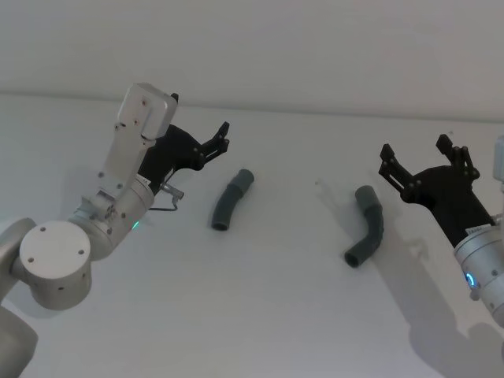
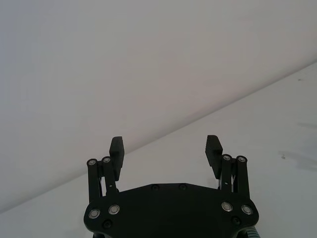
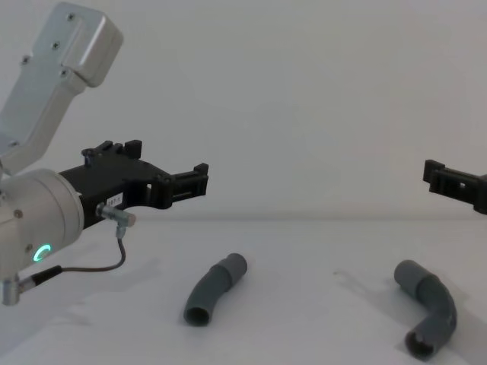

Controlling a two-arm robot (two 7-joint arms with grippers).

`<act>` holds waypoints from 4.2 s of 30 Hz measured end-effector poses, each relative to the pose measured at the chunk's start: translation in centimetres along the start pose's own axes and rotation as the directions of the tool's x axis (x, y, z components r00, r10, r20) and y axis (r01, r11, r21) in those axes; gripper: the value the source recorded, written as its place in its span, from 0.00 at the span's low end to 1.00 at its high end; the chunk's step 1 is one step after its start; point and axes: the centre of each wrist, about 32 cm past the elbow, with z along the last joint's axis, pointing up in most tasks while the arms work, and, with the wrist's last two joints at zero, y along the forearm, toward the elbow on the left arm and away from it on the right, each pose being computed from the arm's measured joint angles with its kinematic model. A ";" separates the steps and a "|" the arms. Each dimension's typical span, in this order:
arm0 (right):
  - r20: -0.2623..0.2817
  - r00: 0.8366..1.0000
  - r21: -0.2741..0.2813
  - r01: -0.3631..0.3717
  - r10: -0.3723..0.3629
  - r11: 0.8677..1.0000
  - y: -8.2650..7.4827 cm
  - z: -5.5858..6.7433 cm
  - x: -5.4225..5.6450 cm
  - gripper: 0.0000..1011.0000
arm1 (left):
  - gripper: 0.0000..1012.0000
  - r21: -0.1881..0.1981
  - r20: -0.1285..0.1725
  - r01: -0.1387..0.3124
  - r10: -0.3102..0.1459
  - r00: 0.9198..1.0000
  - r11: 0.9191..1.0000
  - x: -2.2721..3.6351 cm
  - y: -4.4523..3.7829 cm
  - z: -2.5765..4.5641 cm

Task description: Use both hands to pick up one end of the pipe from the table, align the ends, and insert them.

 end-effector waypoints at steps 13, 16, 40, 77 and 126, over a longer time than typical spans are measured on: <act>0.000 1.000 0.000 0.000 0.000 1.000 0.0 0.0 0.0 0.99 | 0.99 0.000 0.000 0.000 0.000 1.000 1.000 0.00 0.00 0.00; 0.000 1.000 0.000 0.000 0.000 1.000 0.0 0.0 0.0 0.99 | 0.99 0.000 0.000 0.000 0.000 1.000 1.000 0.00 0.00 0.00; 0.000 1.000 0.000 0.000 0.000 1.000 0.0 0.0 0.0 0.99 | 0.99 0.000 0.000 0.000 0.000 1.000 1.000 0.00 0.00 0.00; 0.000 1.000 0.000 0.000 0.000 1.000 0.0 0.0 0.0 0.99 | 0.99 0.102 -0.040 0.071 -0.067 0.997 0.992 0.55 0.37 0.78; 0.000 1.000 0.000 0.000 0.000 1.000 0.0 0.0 0.0 0.99 | 0.99 0.414 -0.112 0.296 -0.275 0.955 0.861 2.09 -1.81 4.60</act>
